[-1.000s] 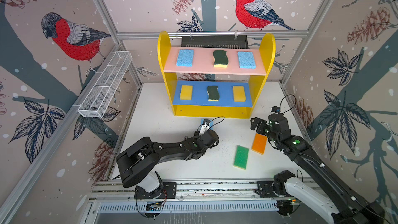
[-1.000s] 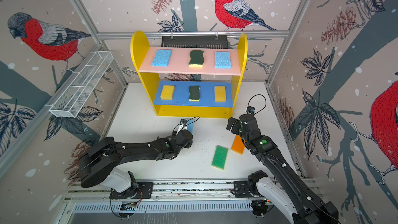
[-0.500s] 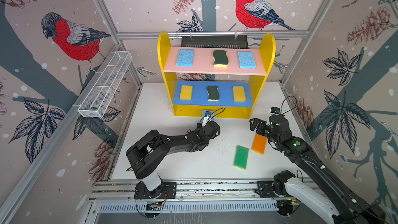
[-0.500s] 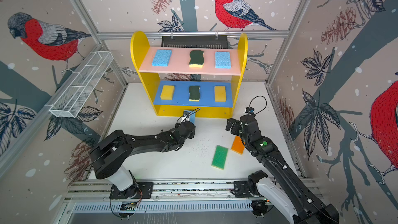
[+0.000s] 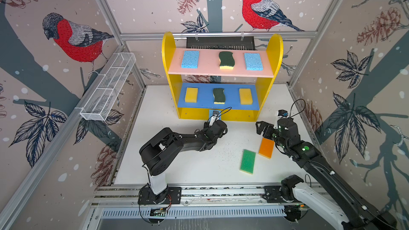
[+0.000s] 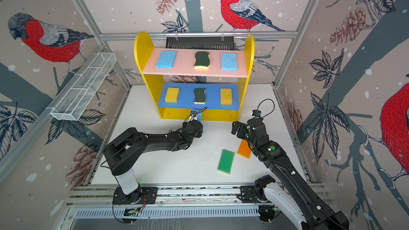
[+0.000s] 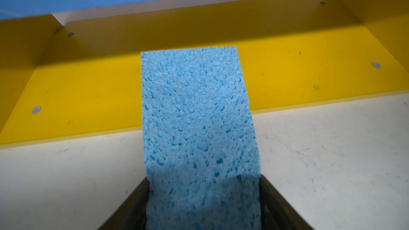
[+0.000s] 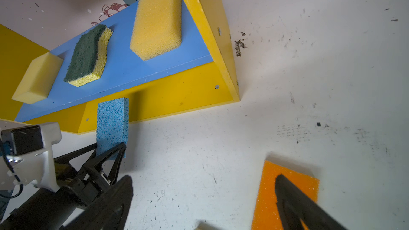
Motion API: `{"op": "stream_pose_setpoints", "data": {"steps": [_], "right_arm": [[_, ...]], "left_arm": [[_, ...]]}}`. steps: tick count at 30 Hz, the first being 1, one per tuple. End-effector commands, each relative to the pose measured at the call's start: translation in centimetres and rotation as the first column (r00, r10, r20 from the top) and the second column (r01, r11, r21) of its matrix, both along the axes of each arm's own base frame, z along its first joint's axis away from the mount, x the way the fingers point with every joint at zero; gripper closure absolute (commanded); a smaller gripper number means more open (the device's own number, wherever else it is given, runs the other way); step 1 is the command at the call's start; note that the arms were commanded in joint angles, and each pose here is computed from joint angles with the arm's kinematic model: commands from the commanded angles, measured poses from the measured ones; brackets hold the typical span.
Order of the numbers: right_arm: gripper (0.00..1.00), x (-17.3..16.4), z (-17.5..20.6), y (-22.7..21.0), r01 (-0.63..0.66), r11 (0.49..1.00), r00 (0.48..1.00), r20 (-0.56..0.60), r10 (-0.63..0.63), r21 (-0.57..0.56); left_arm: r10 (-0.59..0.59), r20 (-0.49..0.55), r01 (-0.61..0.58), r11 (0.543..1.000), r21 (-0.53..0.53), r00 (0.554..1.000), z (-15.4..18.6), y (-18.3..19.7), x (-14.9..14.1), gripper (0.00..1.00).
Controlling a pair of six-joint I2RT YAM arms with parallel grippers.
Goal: Arrange cleaning sponges on a shelf
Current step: Place the cleaning sponge on the shelf.
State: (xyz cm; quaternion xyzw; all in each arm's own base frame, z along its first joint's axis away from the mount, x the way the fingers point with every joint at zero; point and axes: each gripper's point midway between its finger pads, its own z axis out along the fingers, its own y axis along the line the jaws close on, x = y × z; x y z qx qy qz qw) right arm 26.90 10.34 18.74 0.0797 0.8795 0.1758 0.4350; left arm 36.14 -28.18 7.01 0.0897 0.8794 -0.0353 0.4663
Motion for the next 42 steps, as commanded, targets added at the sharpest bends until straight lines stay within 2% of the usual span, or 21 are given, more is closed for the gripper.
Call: {"op": "stream_pose_setpoints", "data": {"steps": [1, 8, 9, 17, 42], "right_arm": [[0.00, 0.2, 0.8, 0.3, -0.005, 1.000, 1.000, 0.029, 0.005, 0.020], [0.00, 0.1, 1.2, 0.5, -0.025, 0.999, 0.999, 0.035, 0.025, 0.019], [0.00, 0.1, 1.2, 0.5, -0.025, 1.000, 0.999, 0.035, 0.024, 0.019], [0.00, -0.1, 1.4, 0.4, -0.027, 0.999, 0.999, 0.048, 0.026, 0.023], [0.00, -0.3, 0.7, 1.3, -0.065, 0.996, 0.998, 0.027, 0.064, 0.058]], "left_arm": [[0.001, 0.036, 0.000, 1.000, -0.026, 0.999, 0.8, -0.9, 1.3, 0.29], [0.010, 0.041, -0.010, 1.000, -0.002, 0.999, -0.3, -0.9, 2.7, 0.29], [0.014, 0.059, -0.013, 1.000, -0.020, 0.998, 0.6, -1.4, 3.5, 0.29], [0.025, 0.071, -0.023, 0.999, -0.023, 0.997, 0.0, -1.5, 4.9, 0.29], [0.062, 0.086, -0.061, 0.998, -0.017, 0.994, -1.4, -2.0, 7.2, 0.28]]}}
